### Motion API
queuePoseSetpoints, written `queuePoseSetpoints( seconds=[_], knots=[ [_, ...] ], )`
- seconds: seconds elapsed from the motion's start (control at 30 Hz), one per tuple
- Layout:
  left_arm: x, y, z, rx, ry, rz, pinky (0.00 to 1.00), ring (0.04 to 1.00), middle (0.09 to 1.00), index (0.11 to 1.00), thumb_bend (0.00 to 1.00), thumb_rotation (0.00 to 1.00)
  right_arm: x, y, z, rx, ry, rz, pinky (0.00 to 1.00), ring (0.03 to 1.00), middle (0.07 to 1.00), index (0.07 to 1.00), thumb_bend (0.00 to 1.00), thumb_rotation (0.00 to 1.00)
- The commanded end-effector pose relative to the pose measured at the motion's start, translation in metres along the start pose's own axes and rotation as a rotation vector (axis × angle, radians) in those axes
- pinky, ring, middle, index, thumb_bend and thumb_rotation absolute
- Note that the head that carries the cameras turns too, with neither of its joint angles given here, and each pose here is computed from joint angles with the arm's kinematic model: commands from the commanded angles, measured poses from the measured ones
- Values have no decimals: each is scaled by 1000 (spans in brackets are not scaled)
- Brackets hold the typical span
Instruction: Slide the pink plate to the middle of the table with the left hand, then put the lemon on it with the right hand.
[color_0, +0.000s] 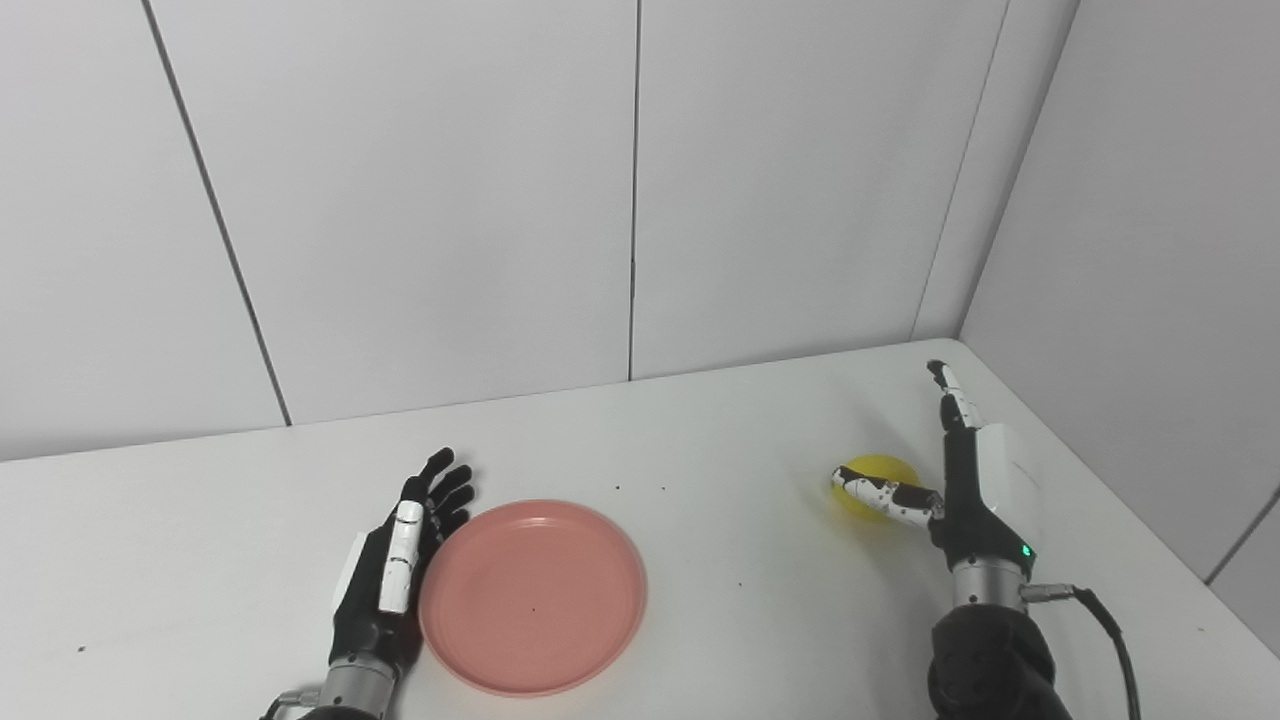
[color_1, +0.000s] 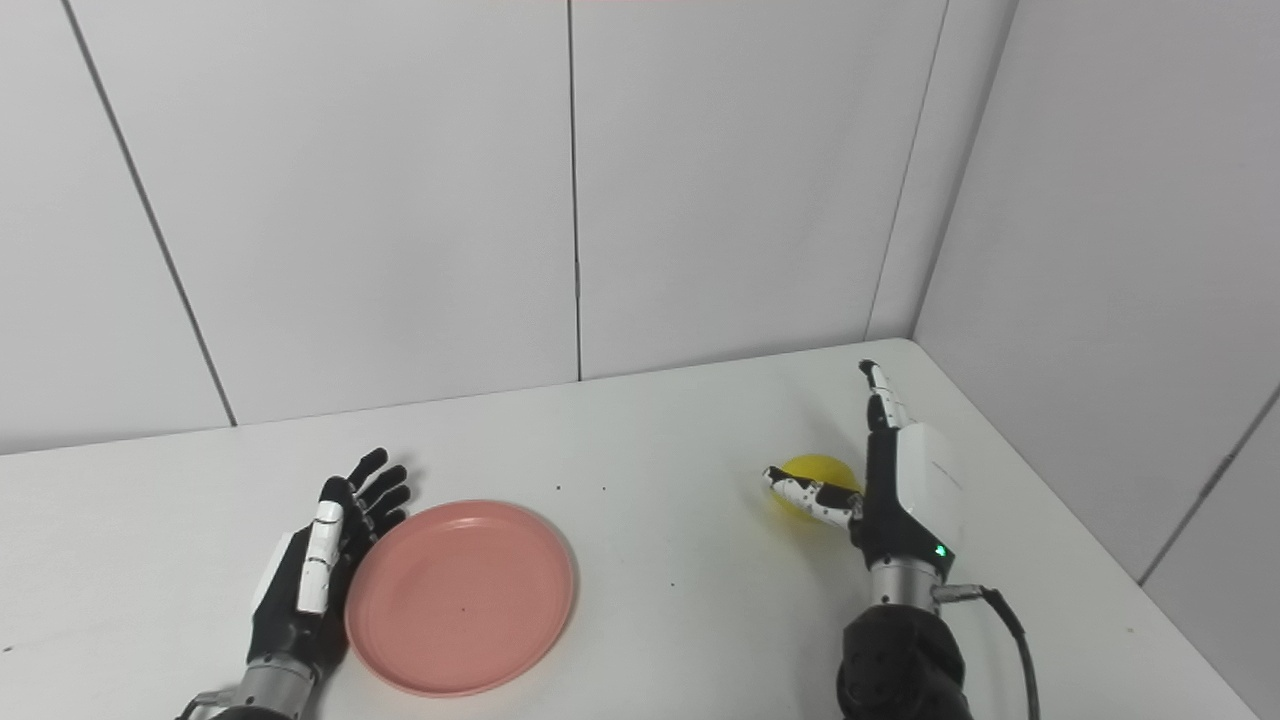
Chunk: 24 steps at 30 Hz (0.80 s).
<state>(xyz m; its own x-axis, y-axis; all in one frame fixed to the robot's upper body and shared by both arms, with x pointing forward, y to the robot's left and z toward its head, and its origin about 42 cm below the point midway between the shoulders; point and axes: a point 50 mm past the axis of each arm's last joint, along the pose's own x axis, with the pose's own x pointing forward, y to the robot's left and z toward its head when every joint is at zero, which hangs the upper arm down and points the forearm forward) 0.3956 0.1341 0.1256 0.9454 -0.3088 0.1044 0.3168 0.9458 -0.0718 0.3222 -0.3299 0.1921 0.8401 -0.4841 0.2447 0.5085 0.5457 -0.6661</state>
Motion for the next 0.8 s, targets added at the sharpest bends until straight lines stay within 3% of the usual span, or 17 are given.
queuePoseSetpoints(
  seconds=[0.0,0.37,0.77],
  knots=[
    [-10,8,-15,3,31,13,901,889,885,883,699,1000,14,-10,10,2,-30,-30,734,852,895,891,901,220],
    [-11,9,-13,8,25,20,912,895,890,886,708,1000,24,6,5,-28,13,81,700,829,883,870,908,142],
    [-11,10,-12,12,24,21,913,902,898,895,713,1000,27,21,3,-32,15,137,694,812,871,849,873,72]
  ],
)
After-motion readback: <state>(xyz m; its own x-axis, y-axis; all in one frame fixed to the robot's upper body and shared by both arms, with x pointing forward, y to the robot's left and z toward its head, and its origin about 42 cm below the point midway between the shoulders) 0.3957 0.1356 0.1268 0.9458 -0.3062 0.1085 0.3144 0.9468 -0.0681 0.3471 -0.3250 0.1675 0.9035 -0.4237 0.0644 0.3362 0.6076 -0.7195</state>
